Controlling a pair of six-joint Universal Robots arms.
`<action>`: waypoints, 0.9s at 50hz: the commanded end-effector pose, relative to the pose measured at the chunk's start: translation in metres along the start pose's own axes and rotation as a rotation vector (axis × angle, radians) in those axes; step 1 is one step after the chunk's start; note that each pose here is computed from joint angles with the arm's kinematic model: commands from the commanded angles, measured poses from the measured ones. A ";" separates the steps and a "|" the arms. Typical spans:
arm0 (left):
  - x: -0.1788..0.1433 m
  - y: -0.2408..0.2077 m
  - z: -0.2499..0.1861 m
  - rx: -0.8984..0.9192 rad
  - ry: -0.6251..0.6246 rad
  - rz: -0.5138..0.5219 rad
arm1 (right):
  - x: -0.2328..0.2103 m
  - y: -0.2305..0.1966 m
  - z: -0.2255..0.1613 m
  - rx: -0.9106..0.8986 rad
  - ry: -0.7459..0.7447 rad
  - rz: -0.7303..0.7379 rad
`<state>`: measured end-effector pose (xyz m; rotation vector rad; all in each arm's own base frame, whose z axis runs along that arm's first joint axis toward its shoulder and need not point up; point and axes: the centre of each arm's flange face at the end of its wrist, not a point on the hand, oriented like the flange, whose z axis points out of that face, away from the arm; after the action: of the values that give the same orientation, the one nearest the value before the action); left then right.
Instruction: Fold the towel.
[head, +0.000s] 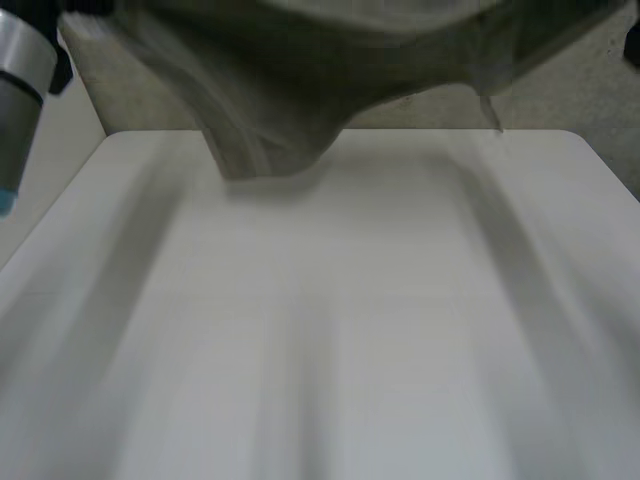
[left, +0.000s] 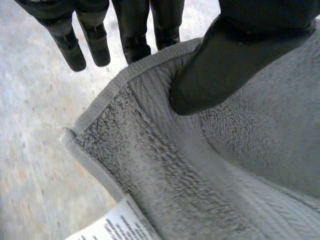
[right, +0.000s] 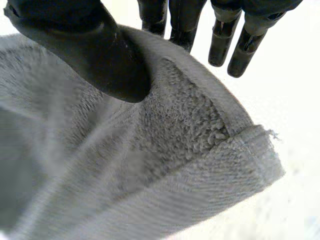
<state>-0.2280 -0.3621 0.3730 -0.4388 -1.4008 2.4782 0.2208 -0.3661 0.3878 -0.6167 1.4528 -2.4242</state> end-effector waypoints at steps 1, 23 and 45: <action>-0.005 0.043 -0.024 -0.139 -0.019 -0.015 | -0.018 0.056 -0.032 -0.191 -0.072 0.006; 0.018 0.049 -0.111 -0.351 0.085 0.042 | -0.029 0.055 -0.113 -0.414 -0.115 -0.030; 0.009 -0.029 -0.115 -0.261 0.039 0.036 | -0.002 -0.007 -0.121 -0.360 -0.073 -0.068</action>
<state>-0.1896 -0.2502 0.3346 -0.5675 -1.7432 2.2848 0.1660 -0.2646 0.3493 -0.8299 1.8667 -2.2104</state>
